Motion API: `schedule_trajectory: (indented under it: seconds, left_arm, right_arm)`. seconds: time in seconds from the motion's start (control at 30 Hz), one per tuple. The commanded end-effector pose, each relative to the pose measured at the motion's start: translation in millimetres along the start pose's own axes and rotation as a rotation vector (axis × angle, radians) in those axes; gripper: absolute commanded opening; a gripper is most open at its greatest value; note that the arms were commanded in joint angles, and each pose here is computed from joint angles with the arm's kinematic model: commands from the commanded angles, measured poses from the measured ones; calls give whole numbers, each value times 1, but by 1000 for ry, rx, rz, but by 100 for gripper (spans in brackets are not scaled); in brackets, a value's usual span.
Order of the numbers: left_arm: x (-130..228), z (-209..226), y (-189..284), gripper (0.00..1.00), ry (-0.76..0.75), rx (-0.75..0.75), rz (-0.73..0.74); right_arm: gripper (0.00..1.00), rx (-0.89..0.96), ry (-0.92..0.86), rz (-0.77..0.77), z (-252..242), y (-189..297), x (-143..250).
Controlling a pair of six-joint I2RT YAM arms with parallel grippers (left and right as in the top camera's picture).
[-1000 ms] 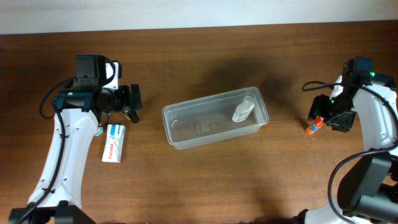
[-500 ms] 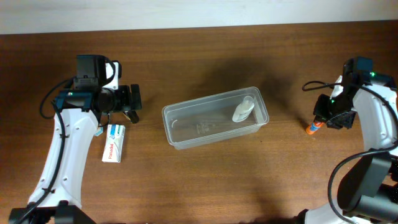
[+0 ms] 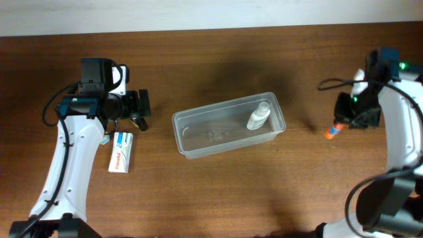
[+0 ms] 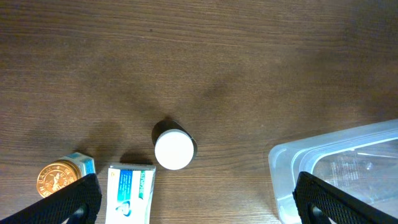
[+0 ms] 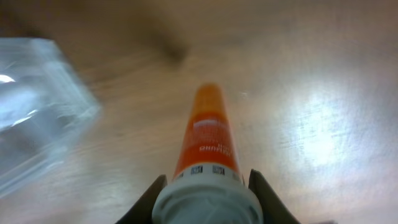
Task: Pack container
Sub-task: 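Grasp the orange-and-white tube with the right gripper, then place the orange tube into the container beside the white bottle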
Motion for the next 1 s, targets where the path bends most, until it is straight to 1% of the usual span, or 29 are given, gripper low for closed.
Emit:
schedule_trajectory:
  seconds: [0.0,0.07,0.17,0.27,0.4,0.57,0.67,0.83,0.93,0.97]
  left_arm:
    - [-6,-3,4,99,4,17,-18]
    - [-6,-3,4,99,4,17,-18]
    - [-6,-3,4,99,4,17,-18]
    - [-6,-3,4,99,4,17,-18]
    - [-6,-3,4,100,4,18,-17]
    - [-6,-3,4,99,4,18,-17]
    - [-6,-3,4,99,4,18,-17]
    - [-6,-3,4,99,4,18,-17]
    - [-6,-3,4,99,4,18,-17]
    - [-6,-3,4,100,4,18,-17]
  right_arm:
    - [14,-63,234,-210,52,78,9]
    - [14,-84,322,-269,78,100,19]
    - [14,-112,426,-287,107,108,34]
    - [13,-118,508,-214,132,88,42]
    - [13,-108,528,-135,140,64,41]
    - [13,-94,523,-48,143,20,32]
    - [13,-89,521,-28,144,-3,28]
    - [14,-92,522,-48,146,-47,21]
    - [15,-85,522,-49,145,-60,22]
    - [20,-85,522,-47,144,-64,23]
Point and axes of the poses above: each gripper's point midway between its finger pads, its own y axis back along the fingers, its own z axis along the line the jaws close on, x = y × z, the point moved 5 cm from there along y, back along the fingers, and after that the axes turned 3 degrees about y, right-handed, at the moved point
